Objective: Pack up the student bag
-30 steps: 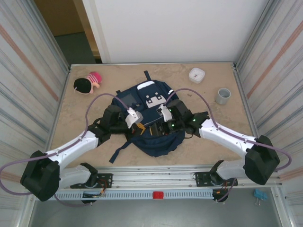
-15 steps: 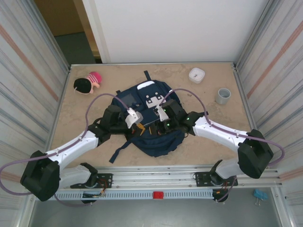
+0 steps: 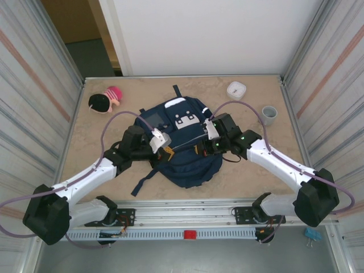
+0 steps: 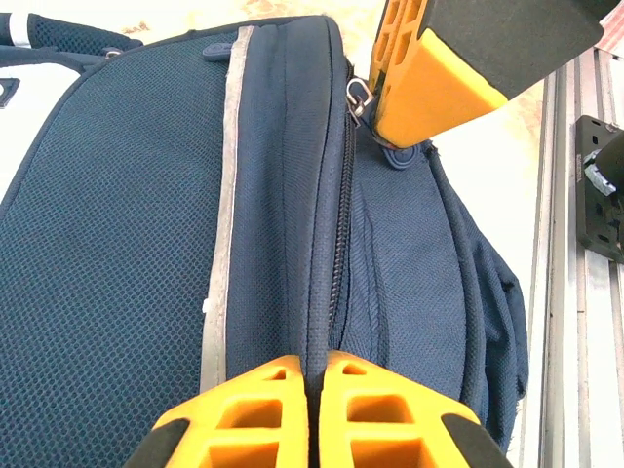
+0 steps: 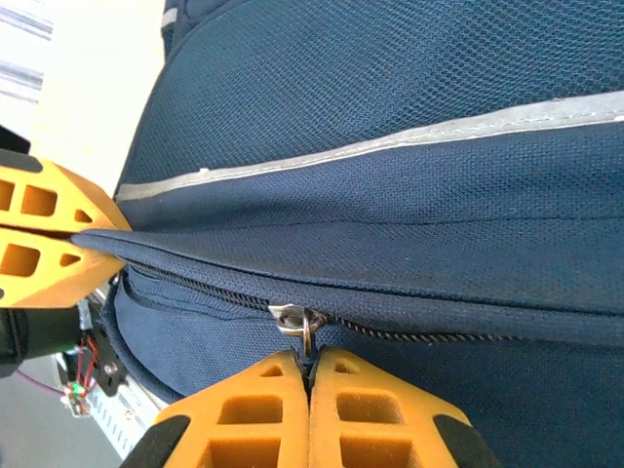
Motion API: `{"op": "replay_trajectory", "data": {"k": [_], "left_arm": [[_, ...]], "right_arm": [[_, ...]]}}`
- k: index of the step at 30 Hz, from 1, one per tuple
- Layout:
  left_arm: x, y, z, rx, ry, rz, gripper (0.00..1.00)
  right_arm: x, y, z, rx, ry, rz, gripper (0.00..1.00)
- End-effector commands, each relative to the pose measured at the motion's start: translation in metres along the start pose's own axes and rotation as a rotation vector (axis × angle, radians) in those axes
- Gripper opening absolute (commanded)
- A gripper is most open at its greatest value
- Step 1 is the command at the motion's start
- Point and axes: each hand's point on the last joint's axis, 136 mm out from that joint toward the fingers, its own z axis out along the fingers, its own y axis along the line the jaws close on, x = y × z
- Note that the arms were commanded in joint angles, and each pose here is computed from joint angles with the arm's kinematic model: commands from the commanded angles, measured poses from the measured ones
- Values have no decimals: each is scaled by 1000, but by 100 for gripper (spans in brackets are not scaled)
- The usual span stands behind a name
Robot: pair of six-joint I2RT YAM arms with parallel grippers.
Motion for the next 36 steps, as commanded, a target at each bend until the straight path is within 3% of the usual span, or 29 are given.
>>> {"op": "replay_trajectory", "data": {"k": [1,5,9,16,22,30,33,36], "left_arm": [[-16,0,-10,-10,-41,27,7],[-19,-2,-11,-3,-53,27,7],[-21,-2,-12,-1,-60,32,7],[-24,-3,-13,0,-74,32,7],[-16,-2,-16,-22,-42,45,7],[15,21,-42,-150,118,73,8],[20,28,-51,-191,136,72,10],[19,33,-55,-222,120,84,21]], "right_arm": [[18,-3,6,-5,75,-32,0],[23,3,19,5,118,-73,1],[19,5,26,5,114,-82,17],[10,1,33,27,82,-70,24],[8,-14,19,100,52,-67,0],[9,-46,-21,160,31,-76,0],[12,-25,-16,72,48,-113,0],[15,1,-6,-7,67,-174,0]]}}
